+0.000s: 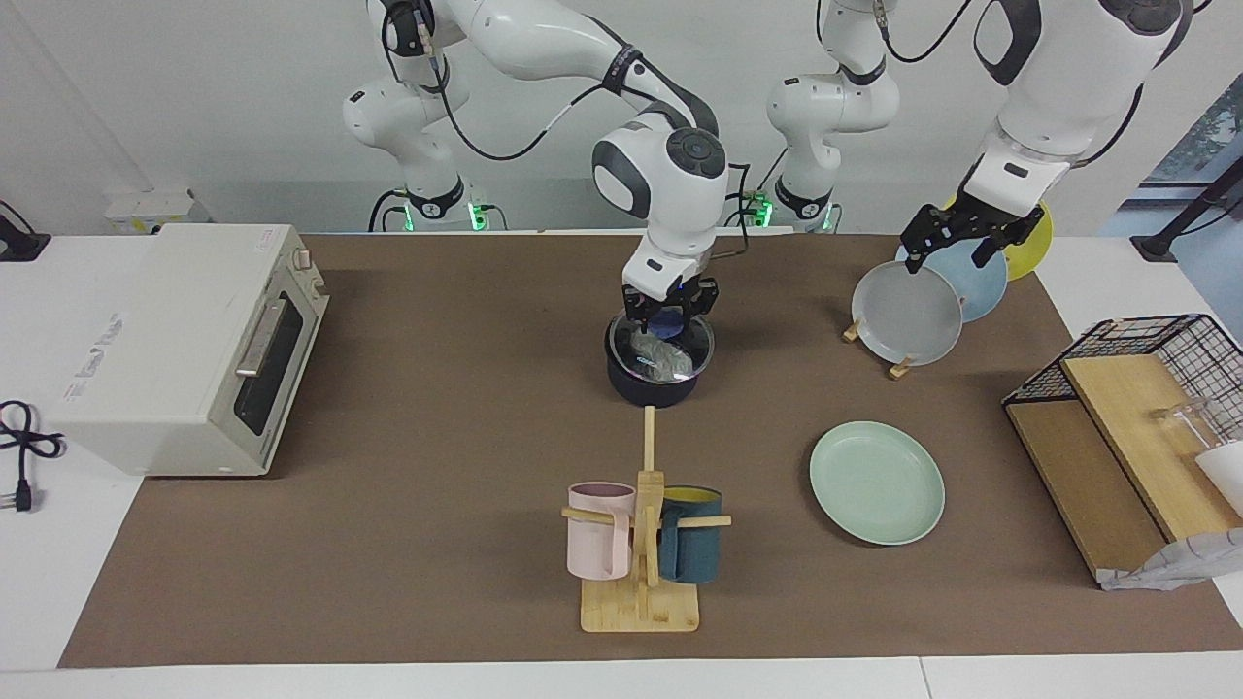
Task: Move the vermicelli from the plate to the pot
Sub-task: 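Lower the glass lid onto the pot with the right gripper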
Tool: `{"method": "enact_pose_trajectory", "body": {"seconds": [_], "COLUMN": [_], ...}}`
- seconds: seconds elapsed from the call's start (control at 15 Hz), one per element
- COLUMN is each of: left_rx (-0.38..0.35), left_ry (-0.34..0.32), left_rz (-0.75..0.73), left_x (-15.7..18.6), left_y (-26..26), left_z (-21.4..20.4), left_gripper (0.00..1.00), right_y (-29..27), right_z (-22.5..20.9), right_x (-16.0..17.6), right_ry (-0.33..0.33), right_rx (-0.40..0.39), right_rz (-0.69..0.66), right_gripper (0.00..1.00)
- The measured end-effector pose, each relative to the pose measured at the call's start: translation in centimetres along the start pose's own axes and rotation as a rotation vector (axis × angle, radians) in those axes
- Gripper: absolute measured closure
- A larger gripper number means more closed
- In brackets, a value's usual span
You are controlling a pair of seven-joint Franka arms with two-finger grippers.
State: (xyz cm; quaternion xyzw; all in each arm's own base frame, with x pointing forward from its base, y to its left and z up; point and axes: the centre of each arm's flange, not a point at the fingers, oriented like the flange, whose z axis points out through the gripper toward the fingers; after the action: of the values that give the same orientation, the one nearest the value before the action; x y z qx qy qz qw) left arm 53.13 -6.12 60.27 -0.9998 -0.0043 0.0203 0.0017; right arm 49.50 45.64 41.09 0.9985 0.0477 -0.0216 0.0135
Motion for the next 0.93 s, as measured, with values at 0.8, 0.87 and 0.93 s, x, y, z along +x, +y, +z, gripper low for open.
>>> {"method": "enact_pose_trajectory", "body": {"seconds": [0.8, 0.87, 0.93], "left_rx": [0.001, 0.001, 0.001], "left_ry": [0.000, 0.000, 0.000], "left_rz": [0.017, 0.017, 0.017], "left_x": [-0.06, -0.06, -0.06], "left_y": [0.90, 0.90, 0.90], "left_z": [0.26, 0.25, 0.25], "left_gripper": [0.00, 0.00, 0.00], "right_y": [0.55, 0.55, 0.55], "right_z": [0.35, 0.35, 0.35], "right_x": [-0.36, -0.36, -0.36], "right_ry": [-0.041, -0.041, -0.041], "right_rx": [-0.032, -0.032, -0.031], "right_rz": [0.004, 0.004, 0.004], "right_gripper": [0.33, 0.33, 0.33]}}
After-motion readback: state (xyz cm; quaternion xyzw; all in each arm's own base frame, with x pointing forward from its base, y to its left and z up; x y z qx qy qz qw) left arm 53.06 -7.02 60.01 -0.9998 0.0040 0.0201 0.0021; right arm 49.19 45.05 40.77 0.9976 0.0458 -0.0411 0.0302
